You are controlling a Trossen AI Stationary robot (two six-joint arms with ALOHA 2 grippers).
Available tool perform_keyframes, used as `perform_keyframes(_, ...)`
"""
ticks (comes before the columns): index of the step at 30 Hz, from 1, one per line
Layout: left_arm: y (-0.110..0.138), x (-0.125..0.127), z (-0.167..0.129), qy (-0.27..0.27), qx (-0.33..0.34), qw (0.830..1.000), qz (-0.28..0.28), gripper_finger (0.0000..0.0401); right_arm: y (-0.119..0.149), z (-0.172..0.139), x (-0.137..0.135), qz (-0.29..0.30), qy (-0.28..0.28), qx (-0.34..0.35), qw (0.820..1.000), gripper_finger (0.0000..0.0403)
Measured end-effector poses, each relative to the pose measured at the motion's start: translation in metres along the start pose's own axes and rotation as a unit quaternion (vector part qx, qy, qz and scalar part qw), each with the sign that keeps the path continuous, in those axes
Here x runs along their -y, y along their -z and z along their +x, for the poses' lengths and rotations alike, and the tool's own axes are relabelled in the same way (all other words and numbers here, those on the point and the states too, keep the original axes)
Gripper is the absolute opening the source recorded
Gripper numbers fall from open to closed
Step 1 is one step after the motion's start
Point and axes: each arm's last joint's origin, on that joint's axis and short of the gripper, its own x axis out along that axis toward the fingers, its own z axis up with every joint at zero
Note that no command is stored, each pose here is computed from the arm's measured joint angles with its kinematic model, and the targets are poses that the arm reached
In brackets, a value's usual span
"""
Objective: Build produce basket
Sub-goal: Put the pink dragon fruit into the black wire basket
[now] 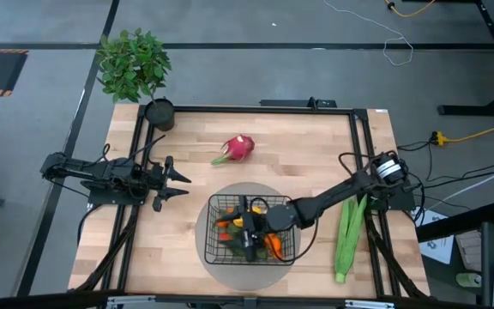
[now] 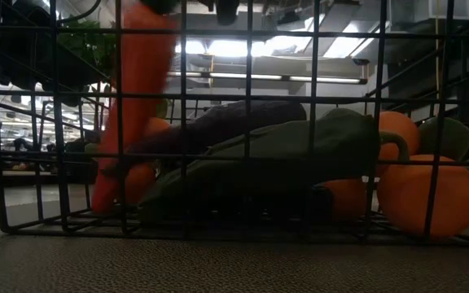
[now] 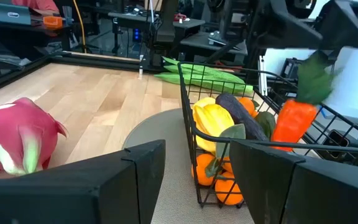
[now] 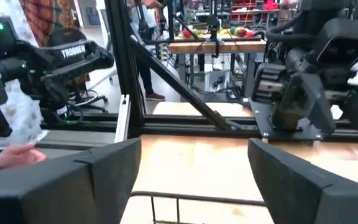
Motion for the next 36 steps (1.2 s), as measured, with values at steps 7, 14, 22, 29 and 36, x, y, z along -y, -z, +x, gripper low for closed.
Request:
perform_keyframes(7, 0.0, 0.0, 0.0, 0.0, 0.0, 1.0, 0.0, 0.017, -0.029, -0.013, 0.0, 0.015, -0.002, 0.029, 0.999, 0.0302)
perform_keyframes(14, 0.0, 0.0, 0.0, 0.0, 0.0, 1.0, 0.0, 0.017, -0.06, -0.036, 0.002, 0.061, -0.001, 0.014, 0.998, 0.0302)
perform_keyframes(22, 0.0, 0.0, 0.0, 0.0, 0.0, 1.0, 0.0, 0.017, -0.043, -0.046, 0.013, 0.076, 0.146, -0.086, 0.983, 0.0303)
perform_keyframes(29, 0.0, 0.0, 0.0, 0.0, 0.0, 1.0, 0.0, 0.017, -0.071, -0.055, 0.069, 0.102, 0.228, -0.095, 0.964, 0.0303)
perform_keyframes(36, 0.0, 0.0, 0.0, 0.0, 0.0, 1.0, 0.0, 0.017, -0.111, -0.046, 0.134, 0.074, 0.148, -0.172, 0.971, 0.0303)
